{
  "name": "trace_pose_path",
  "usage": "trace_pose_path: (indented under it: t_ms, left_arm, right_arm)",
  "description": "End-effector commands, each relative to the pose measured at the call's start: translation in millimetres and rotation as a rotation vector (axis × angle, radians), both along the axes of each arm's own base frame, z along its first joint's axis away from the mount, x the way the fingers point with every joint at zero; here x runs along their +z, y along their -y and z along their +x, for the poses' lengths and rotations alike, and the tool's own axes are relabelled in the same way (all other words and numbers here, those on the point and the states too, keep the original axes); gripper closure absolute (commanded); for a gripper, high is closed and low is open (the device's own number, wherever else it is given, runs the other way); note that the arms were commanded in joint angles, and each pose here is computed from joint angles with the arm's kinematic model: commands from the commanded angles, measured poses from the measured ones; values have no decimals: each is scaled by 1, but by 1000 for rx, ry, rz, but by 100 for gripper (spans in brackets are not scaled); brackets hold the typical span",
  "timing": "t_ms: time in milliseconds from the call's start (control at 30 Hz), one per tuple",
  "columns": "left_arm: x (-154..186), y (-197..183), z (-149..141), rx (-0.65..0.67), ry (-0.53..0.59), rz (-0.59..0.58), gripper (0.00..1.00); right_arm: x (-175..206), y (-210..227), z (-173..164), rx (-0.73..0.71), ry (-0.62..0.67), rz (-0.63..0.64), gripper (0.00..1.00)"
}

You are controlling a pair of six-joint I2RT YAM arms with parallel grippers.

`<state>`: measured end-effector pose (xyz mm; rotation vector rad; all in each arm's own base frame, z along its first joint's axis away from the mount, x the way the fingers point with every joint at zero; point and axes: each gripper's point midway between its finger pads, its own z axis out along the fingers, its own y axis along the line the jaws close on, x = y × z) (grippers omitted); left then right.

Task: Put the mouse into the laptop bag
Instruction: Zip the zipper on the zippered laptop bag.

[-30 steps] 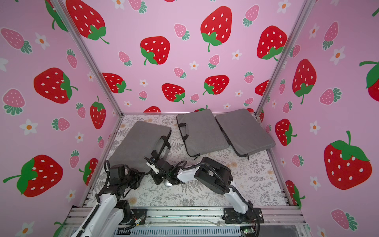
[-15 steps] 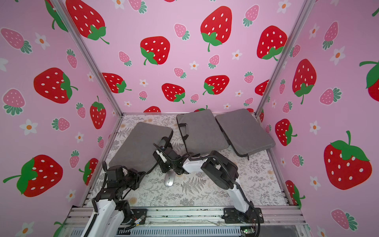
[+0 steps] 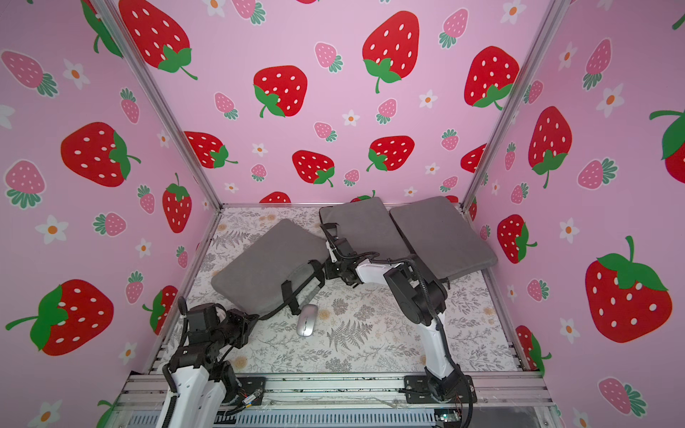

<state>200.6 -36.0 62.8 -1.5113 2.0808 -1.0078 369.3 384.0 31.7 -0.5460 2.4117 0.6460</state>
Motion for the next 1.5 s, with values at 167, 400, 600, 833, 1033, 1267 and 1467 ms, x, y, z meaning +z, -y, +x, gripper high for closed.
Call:
trace_pose_path:
  t_ms: [167,400,600,833,1033,1267,1467]
  left_arm:
    - [19,-61,40,136,-35,99,100]
    - [32,-111,65,266,-115,219,100]
    - [64,-151,128,298,-91,318,100]
    - [92,-120,184,90,-122,383,1]
    - [84,-40,171,-45,-58,293,1]
    - [33,75,127,-227,-26,72,1]
    - [12,100,105,-283,-48,55,1]
  right_arm:
    - [9,58,14,-165,41,-83,100]
    - [16,48,-14,-109,46,-52,100]
    - [29,32,-45,-42,76,-45,100]
    - [39,9,-87,45,98,-38,100]
    - [40,-23,-124,145,108,-30,100]
    - [37,-49,-149,252,175,-56,100]
    - [31,-62,-158,304,189,-35,100]
